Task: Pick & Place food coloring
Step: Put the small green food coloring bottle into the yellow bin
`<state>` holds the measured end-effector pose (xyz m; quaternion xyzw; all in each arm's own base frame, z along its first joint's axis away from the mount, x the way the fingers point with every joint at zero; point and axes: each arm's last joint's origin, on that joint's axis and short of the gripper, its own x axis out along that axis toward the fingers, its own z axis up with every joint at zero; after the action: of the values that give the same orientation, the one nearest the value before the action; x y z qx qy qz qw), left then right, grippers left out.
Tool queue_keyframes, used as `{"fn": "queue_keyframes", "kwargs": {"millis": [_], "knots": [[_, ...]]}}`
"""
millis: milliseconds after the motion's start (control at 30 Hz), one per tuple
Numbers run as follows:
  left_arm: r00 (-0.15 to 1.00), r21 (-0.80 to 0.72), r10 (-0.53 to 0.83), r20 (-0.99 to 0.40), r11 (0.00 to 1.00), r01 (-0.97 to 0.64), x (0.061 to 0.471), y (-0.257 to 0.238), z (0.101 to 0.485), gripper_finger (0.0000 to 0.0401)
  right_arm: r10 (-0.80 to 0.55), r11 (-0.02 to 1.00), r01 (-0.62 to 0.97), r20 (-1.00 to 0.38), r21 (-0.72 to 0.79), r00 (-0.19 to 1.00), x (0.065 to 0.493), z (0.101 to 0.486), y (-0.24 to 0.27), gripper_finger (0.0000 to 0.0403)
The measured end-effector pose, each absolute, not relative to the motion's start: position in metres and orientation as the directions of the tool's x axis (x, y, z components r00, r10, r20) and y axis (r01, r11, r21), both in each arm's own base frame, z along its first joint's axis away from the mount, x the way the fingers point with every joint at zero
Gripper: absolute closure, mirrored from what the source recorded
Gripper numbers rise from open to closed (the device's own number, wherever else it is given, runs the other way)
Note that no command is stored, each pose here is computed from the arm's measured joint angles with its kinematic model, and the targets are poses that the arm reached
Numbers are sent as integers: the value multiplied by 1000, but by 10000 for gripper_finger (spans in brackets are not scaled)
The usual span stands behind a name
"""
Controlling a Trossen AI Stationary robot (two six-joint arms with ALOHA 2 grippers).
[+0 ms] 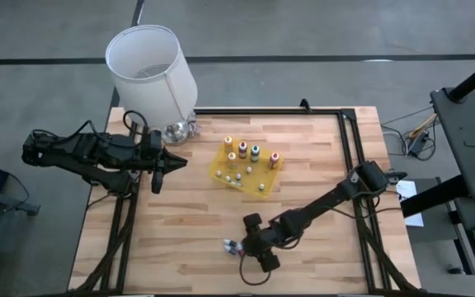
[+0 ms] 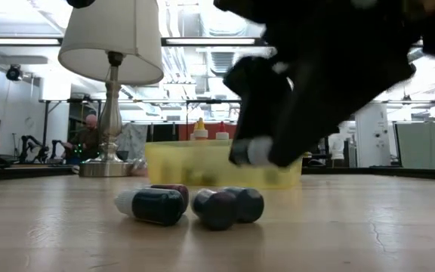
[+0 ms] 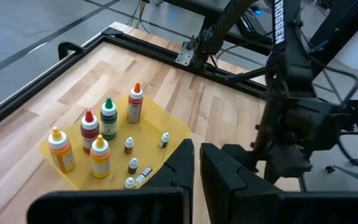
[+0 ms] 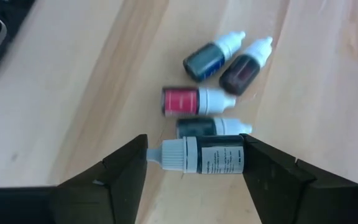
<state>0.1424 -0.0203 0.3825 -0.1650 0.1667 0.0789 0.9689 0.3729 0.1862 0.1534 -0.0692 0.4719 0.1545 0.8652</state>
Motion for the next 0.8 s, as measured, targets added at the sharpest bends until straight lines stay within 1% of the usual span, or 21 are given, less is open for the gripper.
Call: {"fn": "queue_keyframes", "kwargs": {"millis": [200,333,467,600,800], "knots": [[934,-296,97,-344,933,-206,143,-20,383,399,198,937,-349,-837,9,510,384,186,191,177],[937,-299,96,-335,932,-203,143,-20,384,399,198,944,-331,-830,18,521,392,213,193,174],[937,-280,96,-335,940,-196,143,-20,384,399,183,961,-274,-822,34,540,397,245,189,174],[945,-242,89,-316,955,-171,145,-21,386,399,166,975,-216,-794,45,585,399,278,183,175],[969,-153,34,-245,985,-74,155,-24,392,399,140,990,-119,-730,81,669,398,329,164,176]]}}
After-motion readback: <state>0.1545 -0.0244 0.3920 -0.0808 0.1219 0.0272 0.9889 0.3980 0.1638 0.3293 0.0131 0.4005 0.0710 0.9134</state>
